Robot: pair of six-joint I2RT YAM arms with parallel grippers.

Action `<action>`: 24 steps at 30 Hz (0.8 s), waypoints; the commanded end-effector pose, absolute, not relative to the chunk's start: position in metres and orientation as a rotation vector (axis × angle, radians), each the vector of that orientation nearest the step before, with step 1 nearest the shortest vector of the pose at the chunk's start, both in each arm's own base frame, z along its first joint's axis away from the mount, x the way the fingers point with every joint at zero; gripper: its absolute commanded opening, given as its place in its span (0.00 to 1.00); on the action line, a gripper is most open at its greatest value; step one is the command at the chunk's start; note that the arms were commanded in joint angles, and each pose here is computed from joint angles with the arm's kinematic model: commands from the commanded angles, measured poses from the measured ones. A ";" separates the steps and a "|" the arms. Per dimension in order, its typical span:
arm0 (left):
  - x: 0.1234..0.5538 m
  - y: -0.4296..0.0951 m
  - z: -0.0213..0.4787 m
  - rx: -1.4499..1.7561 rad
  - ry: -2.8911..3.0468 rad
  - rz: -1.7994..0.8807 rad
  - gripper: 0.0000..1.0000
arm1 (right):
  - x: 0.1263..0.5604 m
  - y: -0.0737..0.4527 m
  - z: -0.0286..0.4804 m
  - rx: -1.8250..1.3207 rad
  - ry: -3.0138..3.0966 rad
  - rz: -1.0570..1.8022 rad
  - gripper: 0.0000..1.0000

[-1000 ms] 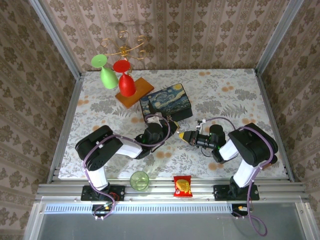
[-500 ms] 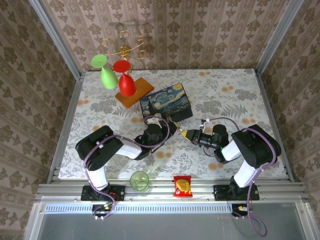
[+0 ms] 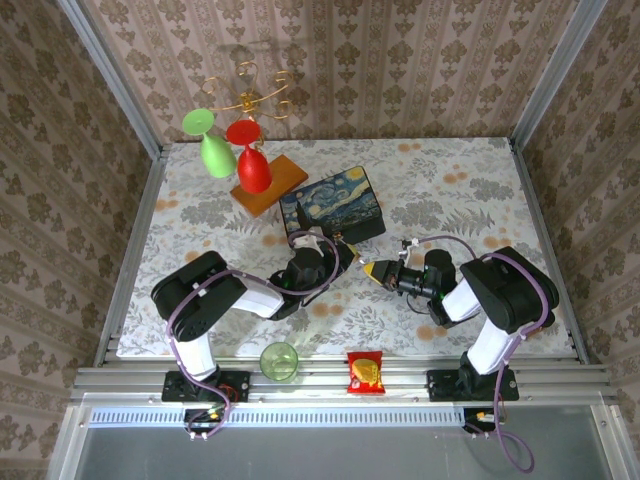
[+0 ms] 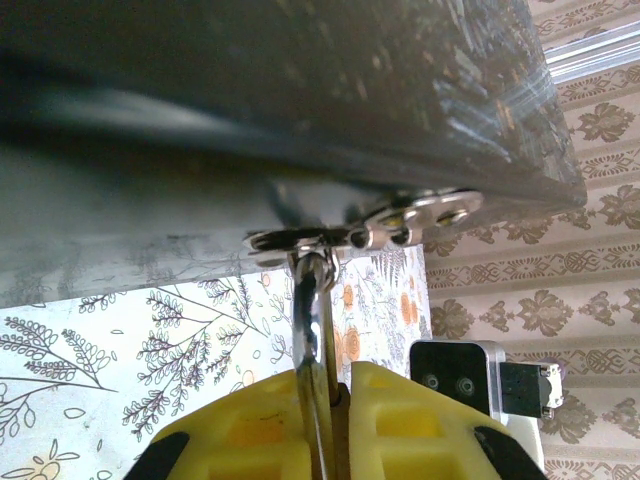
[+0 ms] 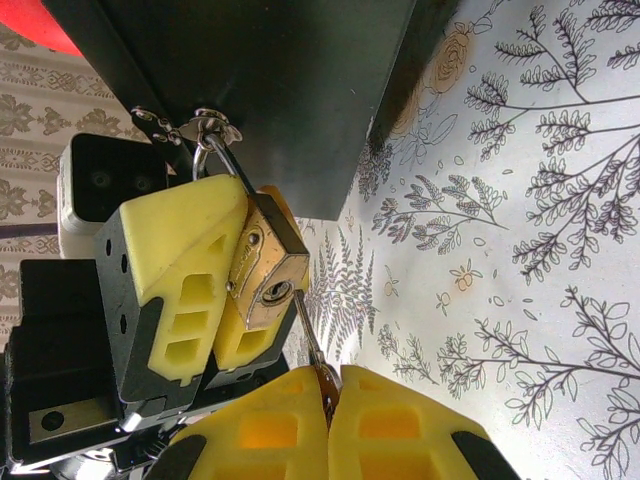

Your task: Unlock the padlock with the key

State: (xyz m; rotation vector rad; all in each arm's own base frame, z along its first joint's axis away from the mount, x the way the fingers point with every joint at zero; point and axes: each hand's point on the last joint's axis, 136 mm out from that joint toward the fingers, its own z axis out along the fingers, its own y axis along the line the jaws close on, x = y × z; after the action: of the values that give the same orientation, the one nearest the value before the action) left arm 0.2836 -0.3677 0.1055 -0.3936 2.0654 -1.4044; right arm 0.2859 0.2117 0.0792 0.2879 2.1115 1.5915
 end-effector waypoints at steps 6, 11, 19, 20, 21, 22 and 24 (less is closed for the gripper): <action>0.288 -0.382 0.133 -0.402 1.957 -1.541 0.00 | 0.291 0.218 0.089 0.245 2.077 1.617 0.00; 0.288 -0.384 0.132 -0.416 1.949 -1.570 0.00 | 0.293 0.221 0.085 0.243 2.090 1.622 0.00; 0.289 -0.381 0.130 -0.428 1.950 -1.559 0.00 | 0.288 0.216 0.077 0.277 2.109 1.591 0.00; 0.290 -0.381 0.131 -0.429 1.948 -1.561 0.00 | 0.287 0.216 0.076 0.277 2.111 1.593 0.00; 0.290 -0.381 0.132 -0.431 1.945 -1.563 0.00 | 0.286 0.215 0.075 0.280 2.114 1.594 0.00; 0.291 -0.381 0.131 -0.430 1.946 -1.562 0.00 | 0.286 0.216 0.074 0.279 2.118 1.595 0.00; 0.291 -0.382 0.132 -0.429 1.944 -1.565 0.00 | 0.285 0.215 0.073 0.280 2.121 1.593 0.00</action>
State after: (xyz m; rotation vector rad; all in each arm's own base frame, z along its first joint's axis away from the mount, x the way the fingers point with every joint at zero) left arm 0.2849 -0.3707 0.0945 -0.4183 2.0700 -1.4213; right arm 0.2889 0.2158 0.0775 0.2782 2.1127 1.6003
